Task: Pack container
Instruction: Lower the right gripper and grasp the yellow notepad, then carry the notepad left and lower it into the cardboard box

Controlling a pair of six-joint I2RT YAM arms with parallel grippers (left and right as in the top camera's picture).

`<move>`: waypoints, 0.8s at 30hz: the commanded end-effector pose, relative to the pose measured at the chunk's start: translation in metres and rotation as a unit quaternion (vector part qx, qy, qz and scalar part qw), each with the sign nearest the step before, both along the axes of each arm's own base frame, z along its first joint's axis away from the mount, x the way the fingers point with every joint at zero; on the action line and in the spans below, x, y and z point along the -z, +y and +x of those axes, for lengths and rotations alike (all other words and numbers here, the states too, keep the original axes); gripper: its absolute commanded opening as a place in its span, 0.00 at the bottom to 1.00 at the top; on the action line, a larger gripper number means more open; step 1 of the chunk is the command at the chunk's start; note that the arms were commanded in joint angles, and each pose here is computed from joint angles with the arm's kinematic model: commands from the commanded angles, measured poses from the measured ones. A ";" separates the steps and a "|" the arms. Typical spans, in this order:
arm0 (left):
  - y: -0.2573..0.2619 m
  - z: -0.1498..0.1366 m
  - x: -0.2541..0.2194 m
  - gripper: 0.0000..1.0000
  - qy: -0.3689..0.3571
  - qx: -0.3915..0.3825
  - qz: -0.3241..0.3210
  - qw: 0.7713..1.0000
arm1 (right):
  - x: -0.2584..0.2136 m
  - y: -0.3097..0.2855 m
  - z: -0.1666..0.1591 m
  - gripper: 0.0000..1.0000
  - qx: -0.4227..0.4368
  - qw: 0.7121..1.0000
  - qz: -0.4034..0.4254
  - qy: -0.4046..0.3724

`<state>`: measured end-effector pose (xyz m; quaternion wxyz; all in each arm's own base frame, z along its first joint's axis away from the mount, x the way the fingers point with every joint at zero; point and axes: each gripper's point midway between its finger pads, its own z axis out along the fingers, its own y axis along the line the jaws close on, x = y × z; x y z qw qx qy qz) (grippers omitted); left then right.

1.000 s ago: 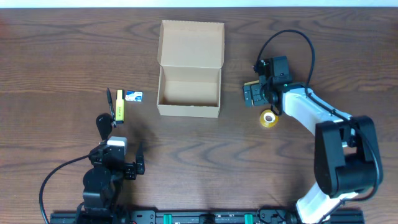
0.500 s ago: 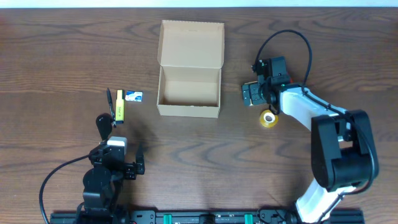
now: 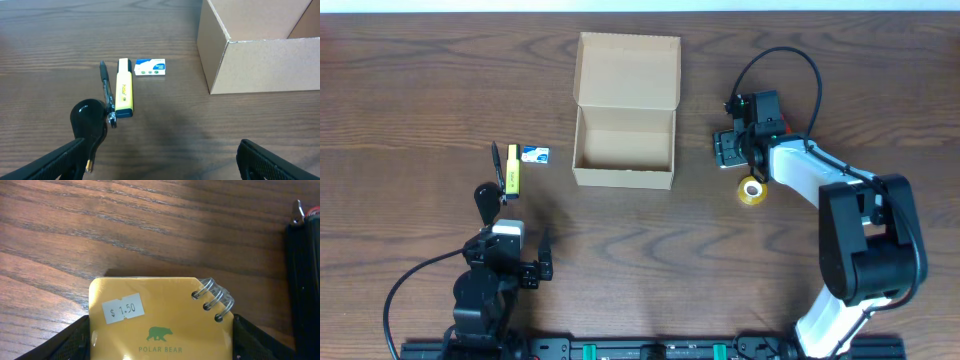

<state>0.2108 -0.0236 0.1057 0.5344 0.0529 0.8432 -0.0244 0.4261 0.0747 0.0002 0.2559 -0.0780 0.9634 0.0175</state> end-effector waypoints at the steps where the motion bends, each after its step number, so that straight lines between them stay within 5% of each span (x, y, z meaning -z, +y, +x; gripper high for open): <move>1: 0.004 0.000 0.006 0.95 0.004 -0.009 0.006 1.000 | 0.004 -0.002 0.003 0.55 0.003 1.000 -0.003 0.003; 7: 0.004 0.000 0.006 0.95 0.004 -0.009 0.006 1.000 | 0.001 -0.001 0.005 0.41 0.025 1.000 0.010 -0.002; 12: 0.004 0.000 0.006 0.95 0.004 -0.010 0.006 1.000 | -0.023 0.000 0.013 0.18 0.048 0.998 0.030 -0.026; 24: 0.004 0.000 0.006 0.95 0.004 -0.010 0.006 1.000 | -0.165 0.013 0.016 0.01 0.058 0.981 0.087 -0.166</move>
